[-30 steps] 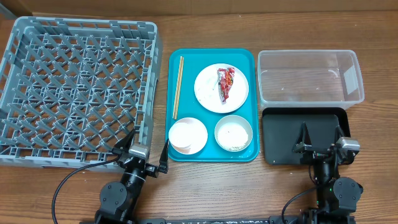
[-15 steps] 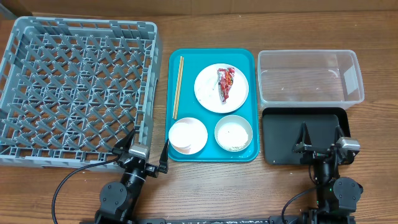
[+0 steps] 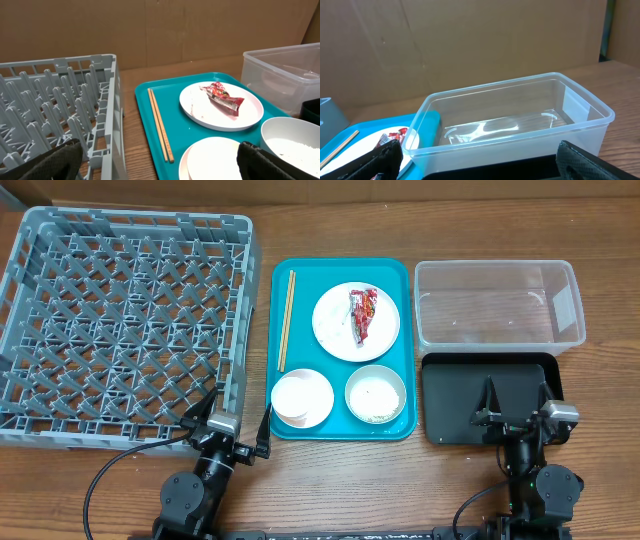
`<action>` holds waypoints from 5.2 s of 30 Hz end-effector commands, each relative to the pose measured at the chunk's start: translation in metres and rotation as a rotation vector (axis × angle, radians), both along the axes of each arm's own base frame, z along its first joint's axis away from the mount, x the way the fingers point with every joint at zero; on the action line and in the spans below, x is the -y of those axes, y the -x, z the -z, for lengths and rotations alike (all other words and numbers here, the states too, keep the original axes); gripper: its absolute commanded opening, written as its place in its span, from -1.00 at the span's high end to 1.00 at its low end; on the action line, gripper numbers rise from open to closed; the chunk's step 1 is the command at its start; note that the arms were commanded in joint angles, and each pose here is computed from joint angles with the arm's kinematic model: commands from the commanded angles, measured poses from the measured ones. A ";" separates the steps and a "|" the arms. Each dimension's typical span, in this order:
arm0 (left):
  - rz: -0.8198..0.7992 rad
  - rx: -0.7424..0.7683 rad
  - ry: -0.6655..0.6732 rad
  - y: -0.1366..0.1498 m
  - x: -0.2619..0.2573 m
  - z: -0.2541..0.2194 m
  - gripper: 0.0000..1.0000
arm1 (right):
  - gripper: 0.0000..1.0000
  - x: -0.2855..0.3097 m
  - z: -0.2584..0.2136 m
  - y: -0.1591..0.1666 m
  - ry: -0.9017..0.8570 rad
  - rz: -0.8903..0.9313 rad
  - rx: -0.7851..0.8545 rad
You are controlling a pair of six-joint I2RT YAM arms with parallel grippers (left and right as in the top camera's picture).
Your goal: Sort waste into correct bins and load items into the dishwasher
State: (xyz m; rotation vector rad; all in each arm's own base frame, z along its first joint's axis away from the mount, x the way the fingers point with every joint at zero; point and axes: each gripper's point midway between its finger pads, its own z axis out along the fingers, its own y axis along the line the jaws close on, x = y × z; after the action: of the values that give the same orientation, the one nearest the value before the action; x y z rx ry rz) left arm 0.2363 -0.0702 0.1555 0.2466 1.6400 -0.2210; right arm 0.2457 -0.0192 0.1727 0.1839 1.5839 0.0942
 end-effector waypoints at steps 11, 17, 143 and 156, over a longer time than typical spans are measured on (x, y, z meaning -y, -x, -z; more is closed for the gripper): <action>0.012 -0.004 0.009 0.001 0.003 0.001 -1.00 | -1.00 0.001 0.001 0.000 0.002 0.005 0.007; 0.012 -0.003 0.008 0.001 0.003 0.001 -1.00 | -1.00 0.001 0.001 0.000 0.002 0.005 0.006; -0.355 -0.955 0.083 0.020 -0.032 -0.165 -0.99 | 0.50 -0.331 0.082 -0.038 -0.072 -0.489 -1.396; -0.354 -0.958 0.082 0.020 -0.032 -0.165 -1.00 | 0.92 -0.301 0.035 -0.044 -0.083 -0.555 -1.336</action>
State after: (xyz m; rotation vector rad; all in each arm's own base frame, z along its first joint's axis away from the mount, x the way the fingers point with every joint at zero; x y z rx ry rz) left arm 0.2151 -0.0412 0.3222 -0.2470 2.5728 -0.1533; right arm 0.2793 0.2875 0.0838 -0.1282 3.0654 0.4226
